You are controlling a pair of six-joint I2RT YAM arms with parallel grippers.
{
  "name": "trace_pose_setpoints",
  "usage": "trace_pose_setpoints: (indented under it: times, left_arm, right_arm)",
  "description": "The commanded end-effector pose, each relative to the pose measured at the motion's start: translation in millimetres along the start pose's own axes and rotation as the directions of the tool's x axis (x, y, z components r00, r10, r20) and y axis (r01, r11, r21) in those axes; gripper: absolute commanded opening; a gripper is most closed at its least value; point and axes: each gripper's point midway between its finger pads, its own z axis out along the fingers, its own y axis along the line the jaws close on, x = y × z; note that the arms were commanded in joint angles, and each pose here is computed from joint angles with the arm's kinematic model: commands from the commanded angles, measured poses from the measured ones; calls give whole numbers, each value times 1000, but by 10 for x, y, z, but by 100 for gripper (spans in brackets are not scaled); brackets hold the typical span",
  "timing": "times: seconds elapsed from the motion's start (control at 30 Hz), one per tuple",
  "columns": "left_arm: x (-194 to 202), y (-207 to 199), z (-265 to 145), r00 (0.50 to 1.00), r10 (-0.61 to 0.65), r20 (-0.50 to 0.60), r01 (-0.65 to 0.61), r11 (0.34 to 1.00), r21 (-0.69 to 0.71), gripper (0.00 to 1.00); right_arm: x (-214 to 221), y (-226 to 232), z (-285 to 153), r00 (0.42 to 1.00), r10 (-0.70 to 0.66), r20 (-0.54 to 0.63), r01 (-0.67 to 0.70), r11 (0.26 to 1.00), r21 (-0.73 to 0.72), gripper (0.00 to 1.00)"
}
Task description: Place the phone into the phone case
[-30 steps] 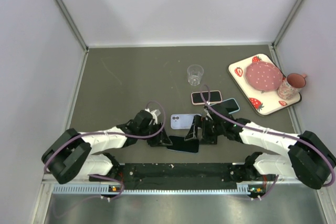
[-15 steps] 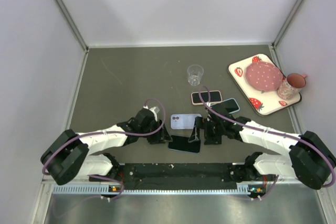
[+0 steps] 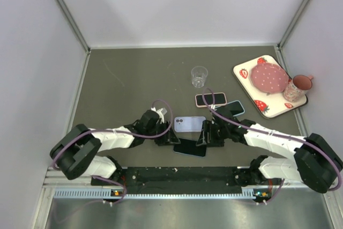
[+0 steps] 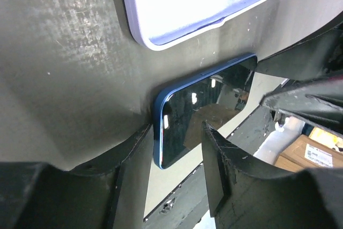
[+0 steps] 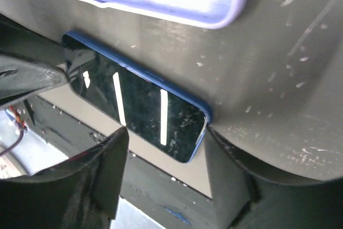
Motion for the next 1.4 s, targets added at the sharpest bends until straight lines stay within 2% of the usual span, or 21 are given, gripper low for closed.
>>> trace_pose_setpoints:
  times: [0.0, 0.07, 0.13, 0.17, 0.3, 0.4, 0.53, 0.57, 0.63, 0.8, 0.83, 0.87, 0.9, 0.97, 1.0, 1.07, 1.1, 1.17, 1.27, 1.3, 1.37]
  left_arm:
    - [131, 227, 69, 1000, -20, -21, 19, 999, -33, 46]
    - [123, 190, 94, 1000, -6, -19, 6, 1000, -5, 46]
    - [147, 213, 109, 1000, -6, -22, 7, 1000, 5, 46]
    - [126, 123, 113, 1000, 7, -15, -7, 998, 55, 46]
    - [153, -17, 91, 1000, -3, -11, 4, 988, 156, 43]
    - [154, -45, 81, 1000, 3, -10, -1, 985, 173, 38]
    - [121, -120, 51, 1000, 28, -6, -26, 982, 186, 18]
    - [112, -135, 43, 999, 33, -4, -32, 982, 187, 8]
    - [83, -183, 7, 999, 51, 4, -51, 981, 188, 0]
    - [-92, -300, -113, 987, 145, 65, -153, 977, 148, 0]
    - [-261, -451, -176, 977, 176, 124, -193, 970, 146, 0]
    - [-263, -373, -207, 972, 206, 109, -216, 972, 93, 0]
    - [-408, -543, -286, 959, 238, 155, -255, 962, 100, 0]
    - [-548, -509, -366, 945, 277, 176, -288, 957, 37, 0]
    - [-703, -654, -441, 929, 298, 220, -315, 948, 47, 0]
    - [-841, -674, -534, 924, 304, 233, -322, 946, 46, 0]
    - [-947, -770, -604, 912, 322, 256, -347, 936, 56, 0]
    - [-1141, -807, -712, 904, 309, 295, -344, 936, 76, 0]
    - [-1379, -1007, -939, 888, 281, 364, -364, 913, 184, 0]
    - [-1406, -1130, -1026, 875, 291, 386, -401, 883, 243, 0]
    - [-1513, -1163, -1162, 870, 263, 416, -399, 872, 283, 0]
  right_arm:
    - [-44, -20, 144, 1000, 20, 17, -19, 1000, -22, 50]
    - [37, -88, 225, 999, 35, -9, -35, 999, -21, 38]
    - [93, -160, 329, 998, 57, -24, -58, 998, -19, 31]
    - [115, -162, 354, 998, 61, -31, -62, 998, -29, 29]
    - [170, -246, 399, 996, 79, -38, -79, 997, -11, 28]
    - [82, -201, 369, 998, 69, -3, -69, 997, -19, 27]
    - [-9, -184, 309, 999, 40, 25, -40, 999, -2, 27]
    - [-21, -180, 282, 999, 37, 31, -37, 999, 3, 27]
    - [-82, -117, 241, 999, 19, 47, -19, 1000, -10, 29]
    - [-354, 184, -12, 988, -49, 147, 61, 995, -82, 33]
    - [-416, 236, -71, 983, -59, 173, 76, 993, -91, 36]
    - [-525, 324, -178, 974, -69, 214, 94, 990, -106, 40]
    - [-580, 356, -234, 967, -92, 236, 121, 987, -109, 46]
    - [-692, 418, -337, 955, -110, 274, 146, 983, -113, 51]
    - [-802, 473, -438, 942, -126, 312, 170, 978, -119, 54]
    - [-916, 542, -542, 929, -137, 345, 192, 973, -129, 64]
    - [-964, 562, -587, 921, -153, 359, 212, 968, -133, 71]
    - [-1073, 594, -678, 912, -150, 382, 220, 964, -149, 79]
    - [-1187, 625, -784, 898, -167, 408, 251, 955, -161, 93]
    - [-1216, 625, -813, 892, -176, 417, 263, 951, -161, 99]
    - [-1282, 700, -916, 876, -182, 446, 292, 937, -192, 99]
